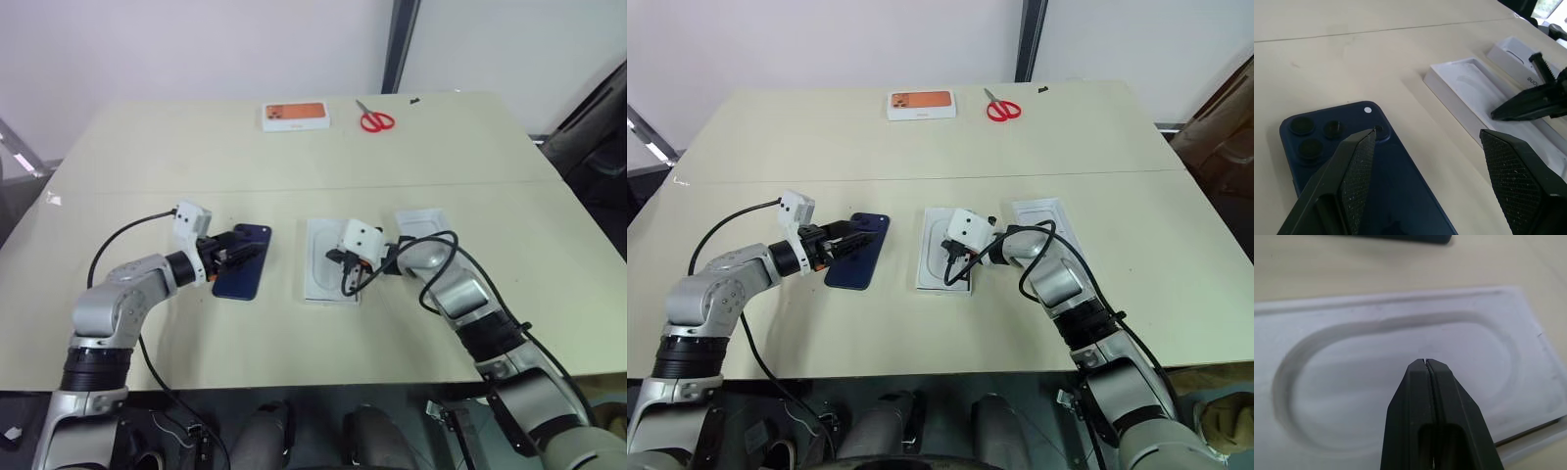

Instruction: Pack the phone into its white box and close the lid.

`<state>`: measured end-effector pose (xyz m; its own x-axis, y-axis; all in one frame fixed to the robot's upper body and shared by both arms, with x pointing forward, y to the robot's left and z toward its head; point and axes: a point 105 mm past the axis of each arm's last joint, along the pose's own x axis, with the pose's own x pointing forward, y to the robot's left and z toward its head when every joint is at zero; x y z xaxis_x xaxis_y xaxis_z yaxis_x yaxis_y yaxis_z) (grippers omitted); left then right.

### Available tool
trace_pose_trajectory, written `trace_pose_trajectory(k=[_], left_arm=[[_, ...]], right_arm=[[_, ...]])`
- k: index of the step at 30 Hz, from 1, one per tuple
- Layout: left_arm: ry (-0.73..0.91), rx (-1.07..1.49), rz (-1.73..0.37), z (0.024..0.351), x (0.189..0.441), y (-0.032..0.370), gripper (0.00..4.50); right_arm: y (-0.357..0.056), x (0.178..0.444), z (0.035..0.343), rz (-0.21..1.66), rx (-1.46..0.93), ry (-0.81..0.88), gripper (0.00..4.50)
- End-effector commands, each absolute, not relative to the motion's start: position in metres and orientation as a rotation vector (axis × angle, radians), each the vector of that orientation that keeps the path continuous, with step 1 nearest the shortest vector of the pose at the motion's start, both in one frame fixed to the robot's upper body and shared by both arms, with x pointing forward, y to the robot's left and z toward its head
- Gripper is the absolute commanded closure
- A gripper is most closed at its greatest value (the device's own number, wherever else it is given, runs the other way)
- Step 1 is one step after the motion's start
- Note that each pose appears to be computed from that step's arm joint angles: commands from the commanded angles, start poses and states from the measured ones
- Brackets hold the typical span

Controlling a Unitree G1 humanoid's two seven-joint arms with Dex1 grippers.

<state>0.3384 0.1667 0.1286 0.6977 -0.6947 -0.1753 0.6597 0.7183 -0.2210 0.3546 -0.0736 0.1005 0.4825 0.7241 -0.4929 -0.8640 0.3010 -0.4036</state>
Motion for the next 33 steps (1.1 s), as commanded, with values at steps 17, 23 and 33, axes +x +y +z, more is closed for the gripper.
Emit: trace_pose_trajectory(k=[17, 23, 33], left_arm=[[0.210, -0.130, -0.739, 0.137, 0.342, 0.165, 0.91], [0.242, -0.160, -0.702, 0.136, 0.346, 0.174, 0.91], [0.349, -0.292, -0.605, 0.139, 0.354, 0.228, 0.91]], right_arm=[[-0.061, 0.355, 0.137, 1.081, -0.720, 0.108, 4.47], [-0.069, 0.359, 0.110, 1.046, -0.810, 0.176, 4.47], [-0.044, 0.373, 0.175, 0.992, -0.592, -0.020, 4.47]])
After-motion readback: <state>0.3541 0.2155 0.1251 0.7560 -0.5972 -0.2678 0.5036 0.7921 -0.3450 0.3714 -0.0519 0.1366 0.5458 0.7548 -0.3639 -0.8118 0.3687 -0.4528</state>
